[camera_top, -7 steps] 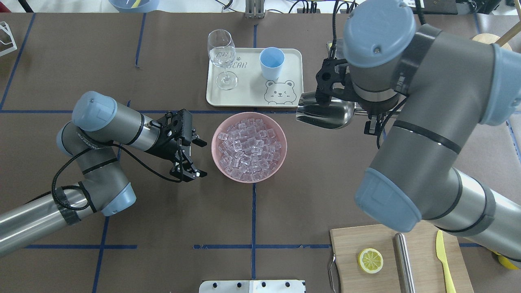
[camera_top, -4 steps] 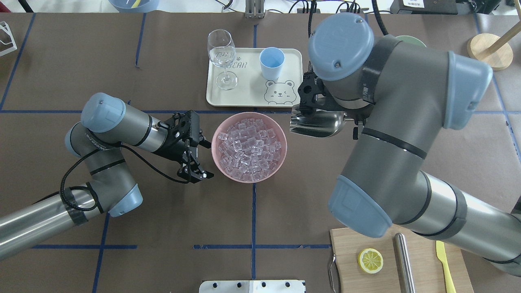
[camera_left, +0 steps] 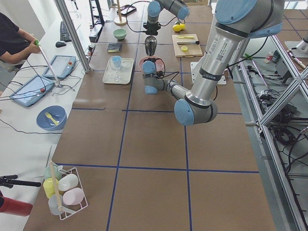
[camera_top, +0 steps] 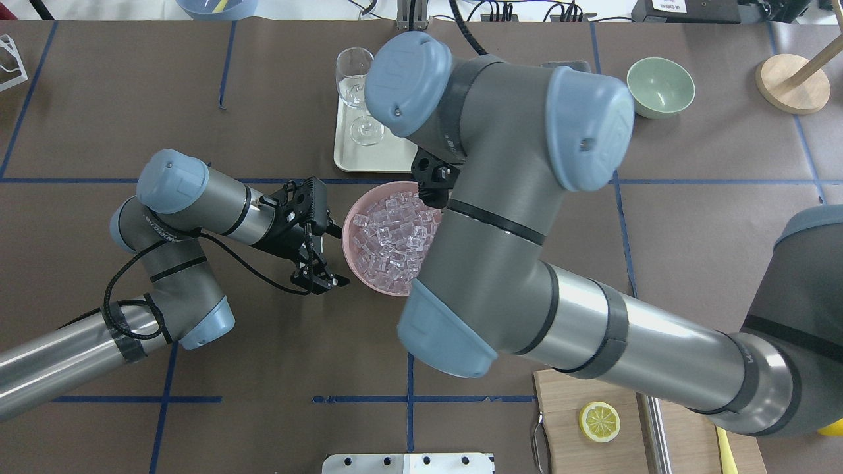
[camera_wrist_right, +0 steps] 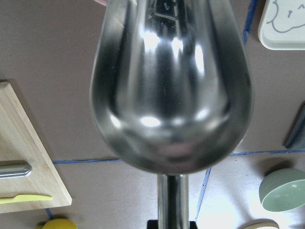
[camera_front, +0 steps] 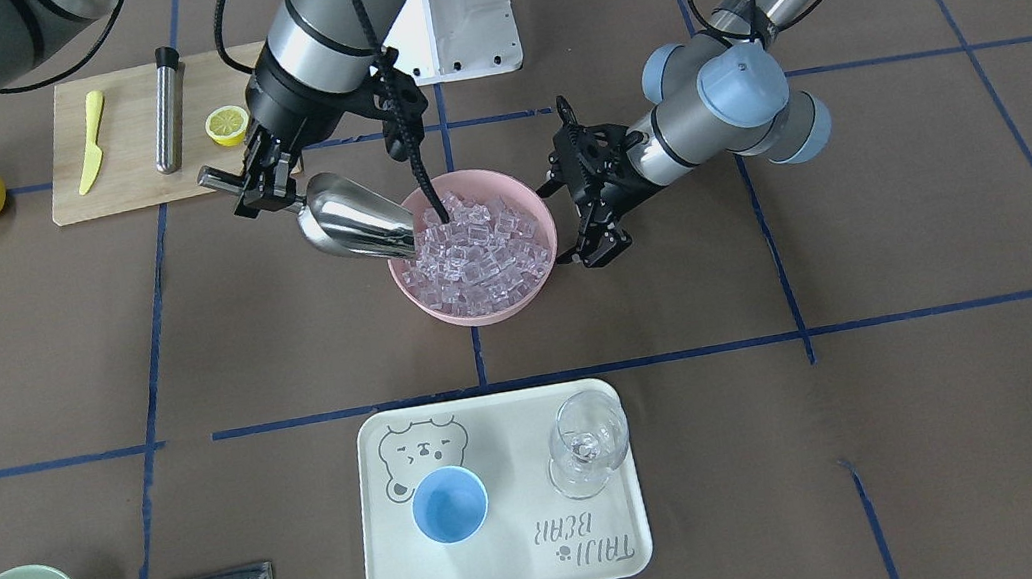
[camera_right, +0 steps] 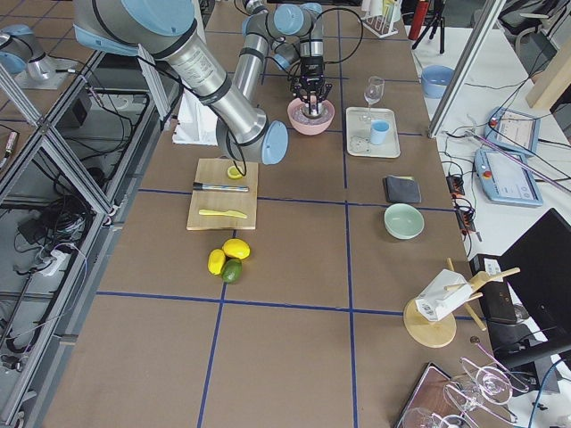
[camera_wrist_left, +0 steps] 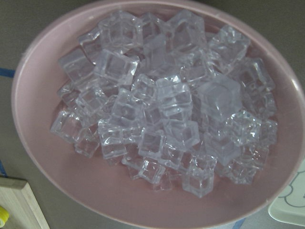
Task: Put ice in cup with scoop
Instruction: 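Dig the scoop into the ice cubes with the right gripper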
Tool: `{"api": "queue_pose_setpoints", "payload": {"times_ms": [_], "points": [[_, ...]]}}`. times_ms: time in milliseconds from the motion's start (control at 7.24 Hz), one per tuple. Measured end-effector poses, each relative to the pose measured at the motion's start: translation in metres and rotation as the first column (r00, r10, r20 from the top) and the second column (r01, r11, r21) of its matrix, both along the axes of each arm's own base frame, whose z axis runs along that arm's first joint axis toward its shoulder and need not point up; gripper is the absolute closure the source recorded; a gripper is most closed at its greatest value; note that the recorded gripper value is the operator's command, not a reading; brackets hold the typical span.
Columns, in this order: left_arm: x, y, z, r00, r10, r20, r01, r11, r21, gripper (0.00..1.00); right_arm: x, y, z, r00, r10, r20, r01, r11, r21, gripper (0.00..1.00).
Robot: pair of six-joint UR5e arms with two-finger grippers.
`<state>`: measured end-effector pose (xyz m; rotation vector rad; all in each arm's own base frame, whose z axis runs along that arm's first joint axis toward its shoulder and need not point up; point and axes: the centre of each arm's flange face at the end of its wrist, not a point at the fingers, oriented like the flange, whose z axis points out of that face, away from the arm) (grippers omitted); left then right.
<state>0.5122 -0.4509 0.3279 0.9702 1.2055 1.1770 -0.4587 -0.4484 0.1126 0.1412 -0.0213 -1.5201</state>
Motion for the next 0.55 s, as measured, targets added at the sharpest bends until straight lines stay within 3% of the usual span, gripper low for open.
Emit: {"api": "queue_pose_setpoints", "payload": {"times_ms": [552], "points": [[0.000,0.001,0.000,1.000,0.001,-0.003,-0.001,1.000,0.002,0.00,-0.046,-0.010,-0.011,0.989,-0.049,-0.141,0.038,0.996,-0.076,1.00]]}}
